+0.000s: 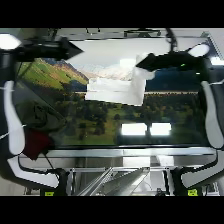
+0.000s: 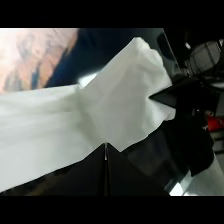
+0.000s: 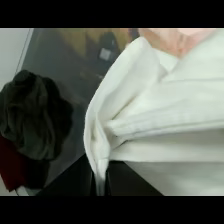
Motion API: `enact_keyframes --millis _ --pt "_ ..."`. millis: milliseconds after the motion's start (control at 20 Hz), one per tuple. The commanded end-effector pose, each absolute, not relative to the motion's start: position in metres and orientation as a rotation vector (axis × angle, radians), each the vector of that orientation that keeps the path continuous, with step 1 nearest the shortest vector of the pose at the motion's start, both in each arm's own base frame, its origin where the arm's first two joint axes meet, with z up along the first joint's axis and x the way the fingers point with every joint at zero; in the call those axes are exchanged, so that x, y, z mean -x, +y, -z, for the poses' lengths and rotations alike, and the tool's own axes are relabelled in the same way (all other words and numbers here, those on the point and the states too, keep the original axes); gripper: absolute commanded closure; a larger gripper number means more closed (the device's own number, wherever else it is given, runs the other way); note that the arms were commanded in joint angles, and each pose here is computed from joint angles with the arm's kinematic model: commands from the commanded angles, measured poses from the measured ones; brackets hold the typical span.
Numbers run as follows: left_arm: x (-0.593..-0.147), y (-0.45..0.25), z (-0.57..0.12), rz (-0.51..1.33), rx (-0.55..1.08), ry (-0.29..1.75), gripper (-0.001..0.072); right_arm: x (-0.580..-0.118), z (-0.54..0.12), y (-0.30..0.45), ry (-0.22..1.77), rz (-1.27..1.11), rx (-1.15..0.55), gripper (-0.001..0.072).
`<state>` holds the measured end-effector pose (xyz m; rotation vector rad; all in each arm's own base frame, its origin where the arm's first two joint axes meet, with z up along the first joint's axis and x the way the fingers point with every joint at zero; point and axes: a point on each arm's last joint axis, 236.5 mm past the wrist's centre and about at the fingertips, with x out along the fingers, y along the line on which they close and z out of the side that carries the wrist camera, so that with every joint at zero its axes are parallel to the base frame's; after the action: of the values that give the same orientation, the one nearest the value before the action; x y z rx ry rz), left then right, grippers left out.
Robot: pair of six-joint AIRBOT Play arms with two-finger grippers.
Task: Fold the shirts.
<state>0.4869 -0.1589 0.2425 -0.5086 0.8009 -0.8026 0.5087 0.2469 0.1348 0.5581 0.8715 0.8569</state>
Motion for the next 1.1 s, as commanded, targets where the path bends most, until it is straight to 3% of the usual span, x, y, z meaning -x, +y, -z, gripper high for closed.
enact_keyframes --millis 0,100,150,250,400,450,500,550,750,1000,1050 --pt "-0.458 -0.083 -0.285 0.710 0.488 0.683 0.0679 -0.533 -0.100 0.360 0.733 -0.779 -0.584 0.0689" --pt "-0.451 -0.070 -0.282 0.692 0.480 0.668 0.0679 -0.545 -0.058 0.417 0.625 -0.674 -0.610 0.0689" --pt "-0.449 -0.070 -0.279 0.697 0.496 0.670 0.0679 -0.549 -0.035 0.434 0.581 -0.587 -0.646 0.0642" --pt "-0.444 -0.072 -0.266 0.713 0.530 0.704 0.0679 -0.543 -0.004 0.455 0.569 -0.523 -0.660 0.0087" --pt "-0.438 -0.080 -0.246 0.737 0.551 0.769 0.0679 -0.522 -0.003 0.469 0.650 -0.659 -0.583 0.0077" --pt "-0.437 -0.082 -0.241 0.744 0.549 0.777 0.0679 -0.521 -0.013 0.463 0.673 -0.703 -0.571 0.0148" --pt "-0.437 -0.084 -0.238 0.749 0.549 0.784 0.0679 -0.521 -0.025 0.453 0.693 -0.741 -0.564 0.0293" --pt "-0.435 -0.088 -0.235 0.757 0.549 0.793 0.0679 -0.520 -0.037 0.439 0.719 -0.784 -0.550 0.0334" --pt "-0.432 -0.093 -0.232 0.778 0.536 0.807 0.0679 -0.513 -0.067 0.349 0.912 -0.866 -0.571 0.0335" --pt "-0.430 -0.093 -0.231 0.782 0.534 0.811 0.0680 -0.493 -0.018 0.214 1.277 -0.614 -0.591 0.0332" --pt "-0.430 -0.093 -0.231 0.783 0.534 0.813 0.0679 -0.490 0.003 0.193 1.328 -0.524 -0.596 0.0233"
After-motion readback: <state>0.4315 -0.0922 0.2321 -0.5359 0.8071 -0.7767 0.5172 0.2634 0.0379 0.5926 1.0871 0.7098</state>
